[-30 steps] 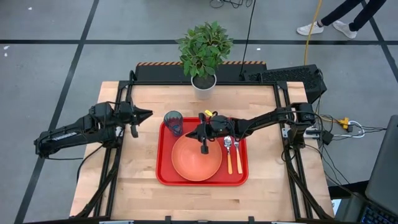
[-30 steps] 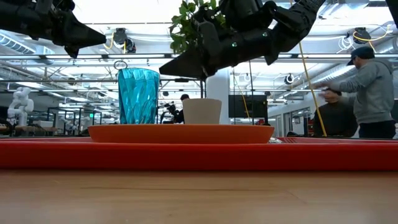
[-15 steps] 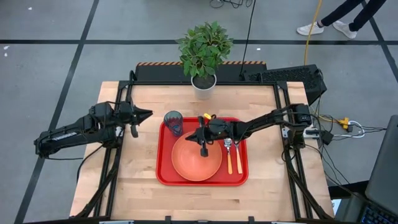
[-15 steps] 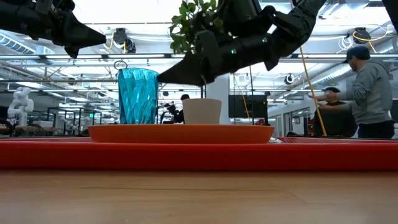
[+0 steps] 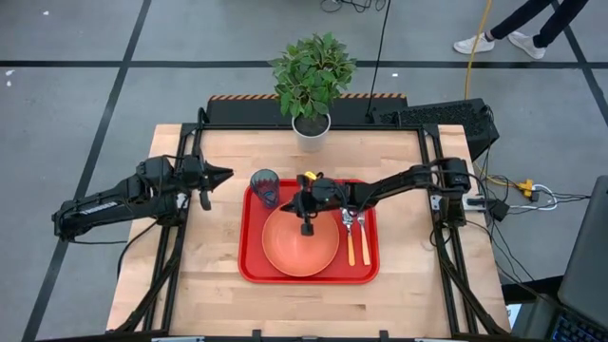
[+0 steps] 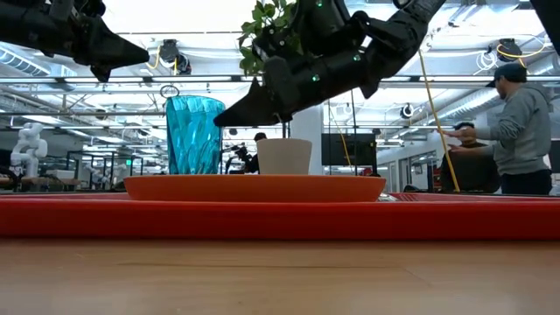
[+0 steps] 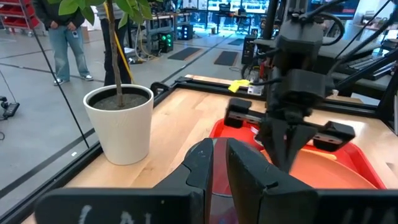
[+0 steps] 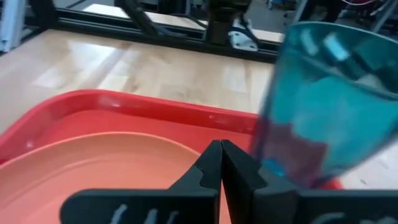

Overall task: Pick and place plate/cup/fork/spoon on tray
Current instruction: Adjust the blue cup on the red tray

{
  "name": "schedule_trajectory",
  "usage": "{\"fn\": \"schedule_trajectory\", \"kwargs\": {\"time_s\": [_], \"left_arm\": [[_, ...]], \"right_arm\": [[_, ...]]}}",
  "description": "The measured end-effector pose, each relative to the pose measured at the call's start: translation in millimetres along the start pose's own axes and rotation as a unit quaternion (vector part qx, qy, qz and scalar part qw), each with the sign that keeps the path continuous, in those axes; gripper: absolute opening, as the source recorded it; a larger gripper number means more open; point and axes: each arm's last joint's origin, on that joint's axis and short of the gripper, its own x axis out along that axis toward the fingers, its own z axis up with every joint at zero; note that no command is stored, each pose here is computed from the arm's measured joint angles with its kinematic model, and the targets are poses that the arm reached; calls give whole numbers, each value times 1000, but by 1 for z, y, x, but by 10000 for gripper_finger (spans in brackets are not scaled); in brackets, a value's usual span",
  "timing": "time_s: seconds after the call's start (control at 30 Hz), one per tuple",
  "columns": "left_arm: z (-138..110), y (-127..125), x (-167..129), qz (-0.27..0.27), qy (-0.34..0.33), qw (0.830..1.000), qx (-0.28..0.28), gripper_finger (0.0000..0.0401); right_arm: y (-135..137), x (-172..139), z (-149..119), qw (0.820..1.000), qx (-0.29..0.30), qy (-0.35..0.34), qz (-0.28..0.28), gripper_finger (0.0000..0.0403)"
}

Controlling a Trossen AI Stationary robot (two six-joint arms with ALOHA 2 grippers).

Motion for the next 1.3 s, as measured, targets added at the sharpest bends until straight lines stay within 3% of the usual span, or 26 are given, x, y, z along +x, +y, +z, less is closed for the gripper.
{"fn": "schedule_trajectory", "kwargs": {"time_s": [0.33, 0.63, 1.3], "left_arm": [[0, 0, 0, 0, 0, 1000, 0, 46], [0, 0, 0, 0, 0, 1000, -1, 46], [0, 0, 0, 0, 1, 1000, 0, 46]], "right_arm": [[-15, 1, -3, 999, 3, -8, -31, 0], [-19, 10, -15, 999, 10, -10, -36, 0], [-28, 9, -15, 998, 13, -26, -48, 0]]}}
